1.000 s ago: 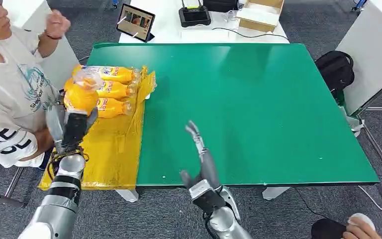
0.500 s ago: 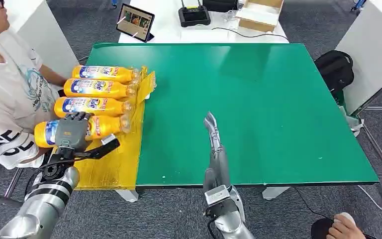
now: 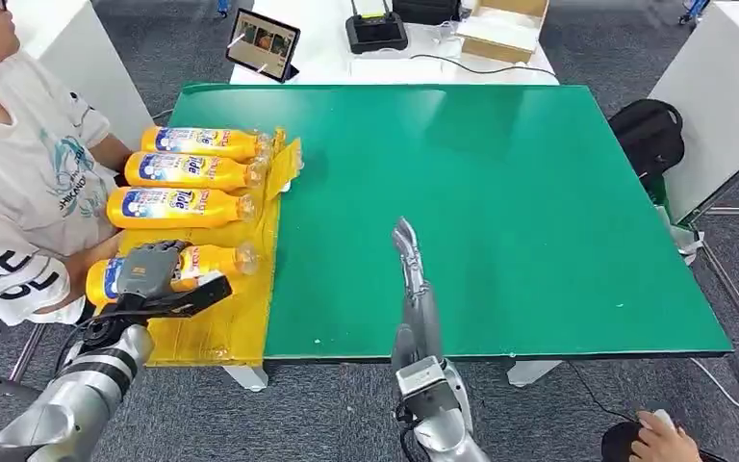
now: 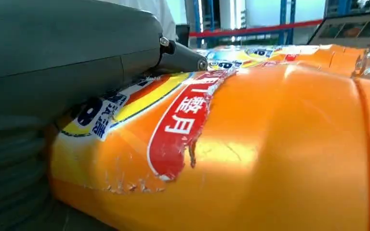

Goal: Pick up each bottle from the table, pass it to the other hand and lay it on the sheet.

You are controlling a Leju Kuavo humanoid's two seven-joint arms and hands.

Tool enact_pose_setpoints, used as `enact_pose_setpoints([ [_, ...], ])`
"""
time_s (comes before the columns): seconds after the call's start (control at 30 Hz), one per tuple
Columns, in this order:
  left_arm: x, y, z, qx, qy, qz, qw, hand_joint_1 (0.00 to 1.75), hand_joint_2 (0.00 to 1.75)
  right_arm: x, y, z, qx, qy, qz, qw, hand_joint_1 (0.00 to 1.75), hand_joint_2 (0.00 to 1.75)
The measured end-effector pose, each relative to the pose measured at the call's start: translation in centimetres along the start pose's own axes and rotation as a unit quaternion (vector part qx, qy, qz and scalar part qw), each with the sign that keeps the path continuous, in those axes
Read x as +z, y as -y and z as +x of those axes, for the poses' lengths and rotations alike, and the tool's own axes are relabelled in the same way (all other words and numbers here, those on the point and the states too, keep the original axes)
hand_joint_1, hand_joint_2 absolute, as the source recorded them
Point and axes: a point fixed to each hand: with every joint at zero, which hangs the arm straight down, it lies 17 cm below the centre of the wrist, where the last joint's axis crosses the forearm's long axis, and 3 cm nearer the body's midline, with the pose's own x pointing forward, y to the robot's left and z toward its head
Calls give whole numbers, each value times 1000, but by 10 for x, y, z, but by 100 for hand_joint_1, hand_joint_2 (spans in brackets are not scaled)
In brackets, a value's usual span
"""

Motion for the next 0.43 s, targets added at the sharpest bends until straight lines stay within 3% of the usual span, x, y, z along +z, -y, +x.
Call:
enact_pose_setpoints([
  [0.03, 0, 0, 0, 1, -1, -1, 1000, 0, 175, 0, 0, 0, 0, -1, 0, 1000, 0, 0],
  [0.1, 0, 2, -1, 5, -3, -7, 1000, 0, 175, 0, 0, -1, 0, -2, 0, 1000, 0, 0],
  [0.13, 0, 5, -2, 12, -7, -14, 1000, 0, 0, 0, -1, -2, -1, -4, 1, 1000, 0, 0],
  [0.43, -2, 19, 15, 175, 11, -83, 981, 0, 0, 5, -7, -15, -23, -36, 8, 999, 0, 0],
])
